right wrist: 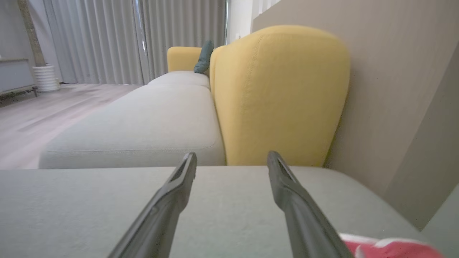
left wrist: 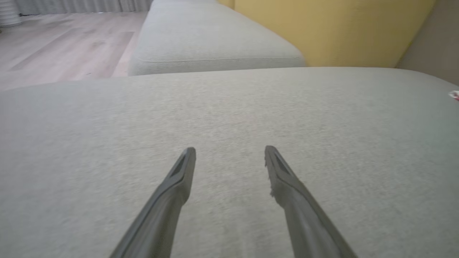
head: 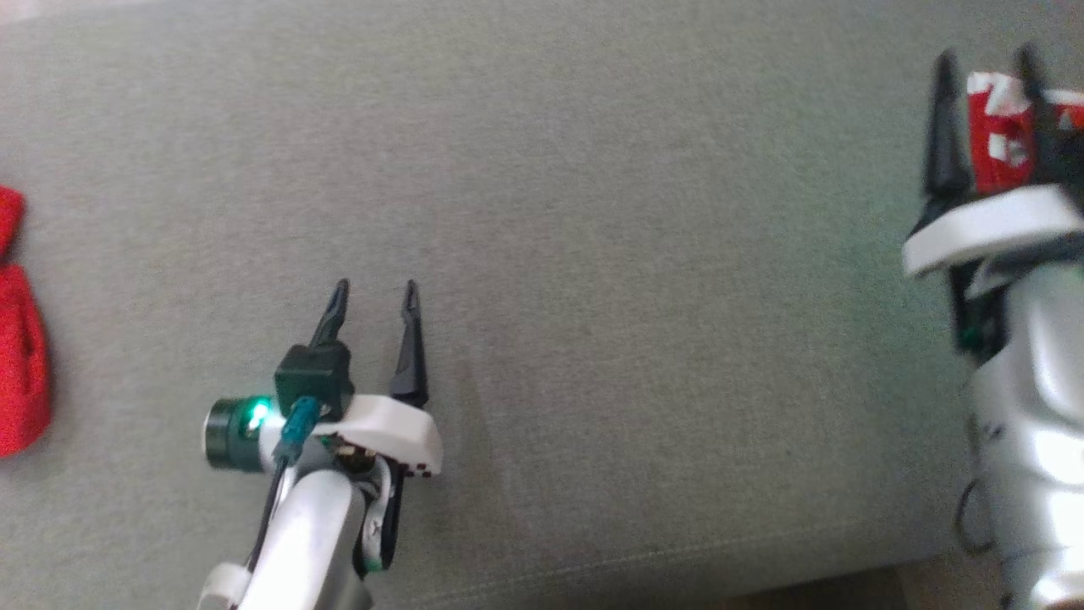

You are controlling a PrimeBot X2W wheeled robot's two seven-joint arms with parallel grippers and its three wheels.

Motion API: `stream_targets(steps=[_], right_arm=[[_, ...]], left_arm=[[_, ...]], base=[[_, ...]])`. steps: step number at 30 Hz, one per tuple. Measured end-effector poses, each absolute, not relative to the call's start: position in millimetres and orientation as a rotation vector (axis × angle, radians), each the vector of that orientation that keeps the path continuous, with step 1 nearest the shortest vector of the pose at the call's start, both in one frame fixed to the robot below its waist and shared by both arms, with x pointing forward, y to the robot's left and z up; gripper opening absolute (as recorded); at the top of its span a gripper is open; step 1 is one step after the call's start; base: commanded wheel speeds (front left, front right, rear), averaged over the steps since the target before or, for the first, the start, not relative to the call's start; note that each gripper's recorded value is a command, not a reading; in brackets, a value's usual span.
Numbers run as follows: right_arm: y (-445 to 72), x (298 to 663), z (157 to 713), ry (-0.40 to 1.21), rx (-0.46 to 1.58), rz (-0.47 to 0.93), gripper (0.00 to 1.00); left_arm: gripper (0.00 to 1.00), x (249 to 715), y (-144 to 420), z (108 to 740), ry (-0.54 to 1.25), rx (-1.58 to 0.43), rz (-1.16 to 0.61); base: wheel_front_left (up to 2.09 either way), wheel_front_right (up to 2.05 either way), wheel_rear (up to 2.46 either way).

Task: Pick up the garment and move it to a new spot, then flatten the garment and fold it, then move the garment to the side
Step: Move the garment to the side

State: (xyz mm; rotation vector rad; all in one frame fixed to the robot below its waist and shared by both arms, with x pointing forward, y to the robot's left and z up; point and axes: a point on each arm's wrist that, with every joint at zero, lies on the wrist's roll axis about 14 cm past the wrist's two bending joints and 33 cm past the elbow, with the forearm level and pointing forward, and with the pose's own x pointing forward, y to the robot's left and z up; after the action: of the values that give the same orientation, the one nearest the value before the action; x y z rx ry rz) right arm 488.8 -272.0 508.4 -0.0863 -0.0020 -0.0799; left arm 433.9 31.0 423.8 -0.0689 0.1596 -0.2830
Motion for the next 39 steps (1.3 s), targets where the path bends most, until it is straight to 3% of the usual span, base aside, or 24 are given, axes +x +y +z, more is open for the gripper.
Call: stream_targets(steps=[12,26,39], right_arm=[[-182,445,458,0.099,0.091,0.060,1.00],[-169,404,462,0.092,0.142,0.077,1.00],[-159,397,460,0.100,0.153,0.104,1.00]], left_arm=[[1.00,412,99,441,0.127,-0.036,-0.085],[1.00,367,139,449,0.114,-0.033,0.035],[1.00,363,143,452,0.105,-0.038,0.043]], base=[[0.00,0.00,0.00],[0.00,0.00,0.00],[0.00,0.00,0.00]])
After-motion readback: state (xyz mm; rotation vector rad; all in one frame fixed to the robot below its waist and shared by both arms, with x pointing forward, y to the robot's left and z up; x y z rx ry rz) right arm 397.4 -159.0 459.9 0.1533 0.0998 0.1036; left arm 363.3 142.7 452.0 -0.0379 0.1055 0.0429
